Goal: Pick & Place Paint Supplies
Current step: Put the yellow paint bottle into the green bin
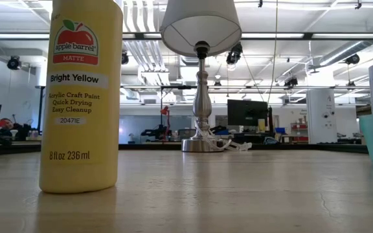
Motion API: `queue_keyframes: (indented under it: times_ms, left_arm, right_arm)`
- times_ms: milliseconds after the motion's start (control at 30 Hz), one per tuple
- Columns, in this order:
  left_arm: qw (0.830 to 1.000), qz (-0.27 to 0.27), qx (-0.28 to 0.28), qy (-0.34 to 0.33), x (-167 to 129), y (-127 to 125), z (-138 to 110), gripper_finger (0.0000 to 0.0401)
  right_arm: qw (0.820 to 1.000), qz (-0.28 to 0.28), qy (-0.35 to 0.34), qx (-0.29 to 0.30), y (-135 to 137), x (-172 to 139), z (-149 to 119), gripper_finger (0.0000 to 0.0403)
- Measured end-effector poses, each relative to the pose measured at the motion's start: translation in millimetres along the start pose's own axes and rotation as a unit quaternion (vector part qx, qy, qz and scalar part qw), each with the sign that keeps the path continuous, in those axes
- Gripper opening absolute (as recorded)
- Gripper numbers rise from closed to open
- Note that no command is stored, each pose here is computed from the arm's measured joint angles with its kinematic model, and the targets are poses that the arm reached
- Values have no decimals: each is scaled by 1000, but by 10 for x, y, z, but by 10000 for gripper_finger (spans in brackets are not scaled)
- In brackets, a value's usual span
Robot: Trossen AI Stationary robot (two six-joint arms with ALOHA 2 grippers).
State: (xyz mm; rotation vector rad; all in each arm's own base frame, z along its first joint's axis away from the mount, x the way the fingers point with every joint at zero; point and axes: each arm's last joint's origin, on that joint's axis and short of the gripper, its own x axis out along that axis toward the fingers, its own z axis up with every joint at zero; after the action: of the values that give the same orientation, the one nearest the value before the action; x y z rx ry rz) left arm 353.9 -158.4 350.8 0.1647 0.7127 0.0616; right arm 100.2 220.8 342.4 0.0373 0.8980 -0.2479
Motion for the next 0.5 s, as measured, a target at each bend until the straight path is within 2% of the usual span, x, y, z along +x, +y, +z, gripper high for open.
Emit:
queue_keyframes:
  times_ms: [233,500]
  left_arm:
    - [999,23,28,-12,-337,-161,-21,309]
    - [999,33,25,5,-676,-504,-239,309]
  right_arm:
    - [1000,-6,-18,-22,-20,11,102,208]
    - [999,-17,-17,-28,-38,59,159,216]
